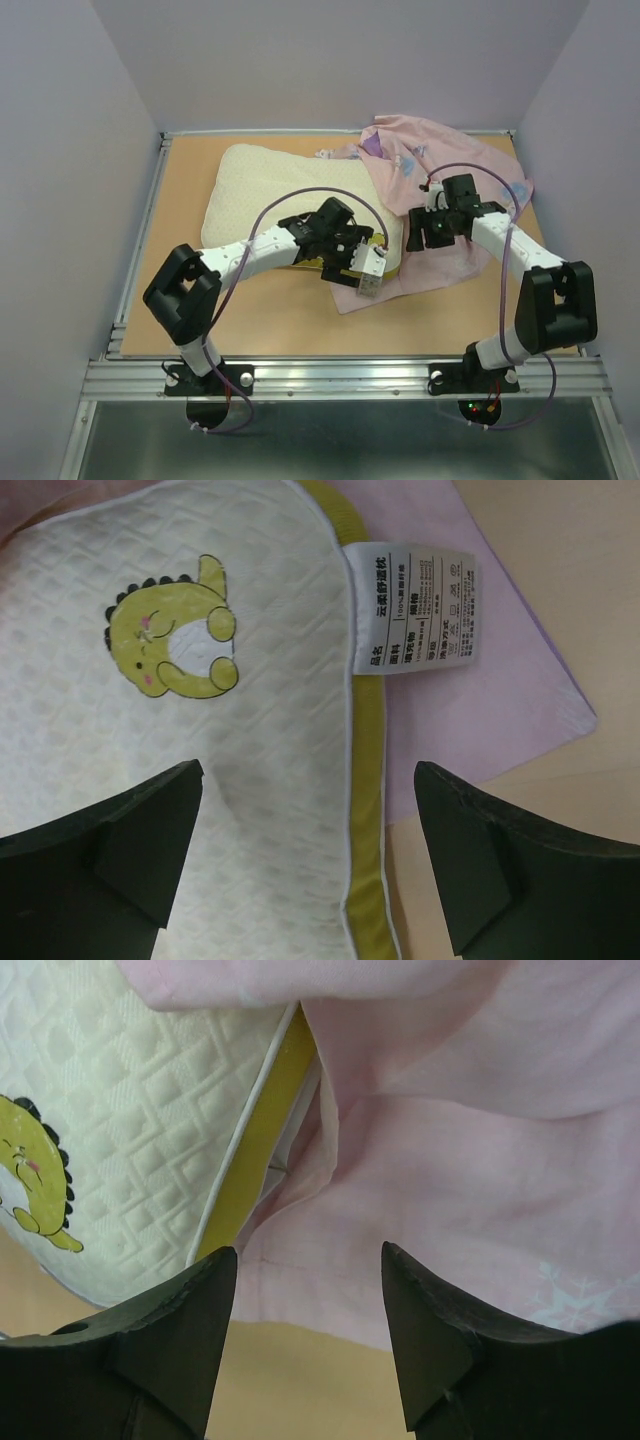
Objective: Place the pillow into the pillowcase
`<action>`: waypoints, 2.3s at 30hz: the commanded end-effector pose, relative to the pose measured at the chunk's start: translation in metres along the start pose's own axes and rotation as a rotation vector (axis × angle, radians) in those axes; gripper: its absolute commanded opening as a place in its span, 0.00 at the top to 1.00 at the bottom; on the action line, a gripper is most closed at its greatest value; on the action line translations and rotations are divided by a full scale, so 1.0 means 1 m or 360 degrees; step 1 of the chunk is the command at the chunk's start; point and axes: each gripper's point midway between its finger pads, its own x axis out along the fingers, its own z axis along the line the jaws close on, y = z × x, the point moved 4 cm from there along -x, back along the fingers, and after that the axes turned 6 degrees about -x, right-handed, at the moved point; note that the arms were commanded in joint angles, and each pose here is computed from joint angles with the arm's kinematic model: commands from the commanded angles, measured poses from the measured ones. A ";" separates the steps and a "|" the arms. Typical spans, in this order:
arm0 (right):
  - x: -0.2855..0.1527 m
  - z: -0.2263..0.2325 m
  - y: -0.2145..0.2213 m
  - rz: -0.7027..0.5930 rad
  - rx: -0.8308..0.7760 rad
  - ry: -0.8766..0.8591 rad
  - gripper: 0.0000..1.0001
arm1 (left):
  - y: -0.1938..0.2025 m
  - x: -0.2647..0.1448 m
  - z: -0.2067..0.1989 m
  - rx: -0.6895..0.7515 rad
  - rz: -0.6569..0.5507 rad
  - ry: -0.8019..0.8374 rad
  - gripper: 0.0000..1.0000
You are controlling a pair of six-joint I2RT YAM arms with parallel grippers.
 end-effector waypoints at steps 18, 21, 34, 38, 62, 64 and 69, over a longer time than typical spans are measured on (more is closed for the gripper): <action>0.060 -0.017 -0.017 -0.0198 0.0073 0.0003 0.48 | 0.014 0.032 0.020 0.0061 0.0001 -0.0040 0.59; 0.065 -0.017 -0.017 -0.0190 0.0078 -0.0015 0.56 | 0.014 0.032 0.023 0.0040 0.0006 -0.0061 0.60; -0.010 0.019 -0.026 -0.0355 -0.0008 -0.0176 0.99 | -0.005 0.017 0.073 -0.0636 -0.0178 -0.0077 1.00; -0.039 0.034 -0.024 -0.0382 -0.0061 -0.0229 0.99 | -0.032 0.006 0.097 -0.0905 -0.0342 -0.0080 1.00; -0.081 0.073 -0.051 -0.0492 -0.0137 -0.0598 1.00 | -0.105 0.074 0.121 -0.1743 -0.0879 -0.0003 1.00; -0.079 0.073 -0.048 -0.0475 -0.0122 -0.0603 1.00 | -0.102 0.075 0.119 -0.1747 -0.0872 -0.0007 1.00; -0.085 0.087 -0.039 -0.0448 -0.0080 -0.0778 0.99 | -0.073 0.091 0.109 -0.1944 -0.0739 -0.0049 1.00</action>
